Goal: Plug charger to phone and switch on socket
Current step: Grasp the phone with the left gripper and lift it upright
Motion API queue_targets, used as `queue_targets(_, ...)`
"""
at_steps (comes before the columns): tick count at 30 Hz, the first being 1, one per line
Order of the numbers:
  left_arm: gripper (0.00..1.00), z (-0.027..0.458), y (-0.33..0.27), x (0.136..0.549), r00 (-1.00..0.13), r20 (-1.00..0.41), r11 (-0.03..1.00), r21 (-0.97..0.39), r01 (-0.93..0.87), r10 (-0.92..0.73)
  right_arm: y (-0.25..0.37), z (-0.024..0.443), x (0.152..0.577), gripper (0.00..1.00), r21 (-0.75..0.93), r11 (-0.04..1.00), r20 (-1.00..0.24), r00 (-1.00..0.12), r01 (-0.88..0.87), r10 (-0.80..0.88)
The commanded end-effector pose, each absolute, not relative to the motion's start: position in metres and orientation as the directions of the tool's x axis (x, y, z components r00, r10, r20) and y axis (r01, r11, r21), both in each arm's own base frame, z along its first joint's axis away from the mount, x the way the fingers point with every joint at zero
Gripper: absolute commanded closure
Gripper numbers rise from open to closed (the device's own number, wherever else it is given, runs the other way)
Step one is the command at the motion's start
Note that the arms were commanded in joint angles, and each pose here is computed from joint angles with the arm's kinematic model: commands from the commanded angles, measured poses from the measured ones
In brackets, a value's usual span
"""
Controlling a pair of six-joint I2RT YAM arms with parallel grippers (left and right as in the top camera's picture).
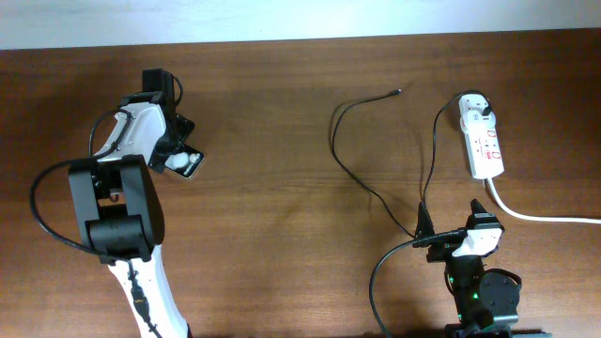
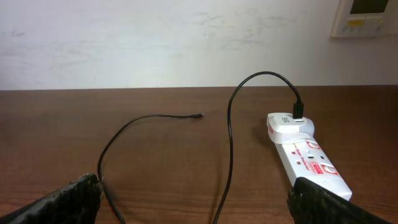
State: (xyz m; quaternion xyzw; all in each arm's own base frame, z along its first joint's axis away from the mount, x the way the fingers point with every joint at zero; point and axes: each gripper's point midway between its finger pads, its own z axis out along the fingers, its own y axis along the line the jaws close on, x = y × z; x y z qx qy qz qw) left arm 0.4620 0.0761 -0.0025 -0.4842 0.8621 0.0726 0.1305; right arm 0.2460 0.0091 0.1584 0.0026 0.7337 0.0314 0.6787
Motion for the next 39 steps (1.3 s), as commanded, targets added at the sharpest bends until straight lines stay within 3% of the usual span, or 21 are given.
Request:
queue_targets(1,0.12,-0.063,0.064,0.418,-0.584,-0.119,0.570,0.134,-0.811,-0.803,0.010,0.156,0.246,0.01,0.045,0.998,-0.996,-0.080,-0.040,0.042)
queue_targets(8,0.16,-0.063,0.063,0.406,-0.601,-0.083,0.582,0.175,-0.794,-0.795,0.010,0.156,0.246,0.01,0.045,0.998,-0.996,-0.080,-0.040,0.042)
queue_targets(10,0.26,-0.063,0.063,0.406,-0.613,-0.080,0.594,0.176,-0.785,-0.786,0.010,0.156,0.246,0.01,0.045,0.998,-0.996,-0.080,-0.040,0.042)
queue_targets(19,0.38,-0.038,0.067,0.418,-0.626,-0.114,0.612,0.138,-0.779,-0.771,0.010,0.156,0.246,0.01,0.045,0.998,-0.996,-0.080,-0.040,0.042)
queue_targets(30,0.40,0.106,0.063,0.420,-0.592,-0.268,0.626,-0.056,-0.778,-0.760,0.010,0.156,0.246,0.01,0.045,0.998,-0.996,-0.080,-0.040,0.042)
queue_targets(35,0.39,0.160,0.032,0.416,-0.661,-0.249,0.706,-0.238,-0.667,-0.708,0.010,0.156,0.246,0.01,0.045,0.998,-0.996,-0.080,-0.040,0.042)
queue_targets(39,0.39,0.194,-0.006,0.400,-0.724,-0.158,0.712,-0.406,-0.573,-0.672,0.010,0.156,0.246,0.01,0.045,0.998,-0.996,-0.080,-0.040,0.042)
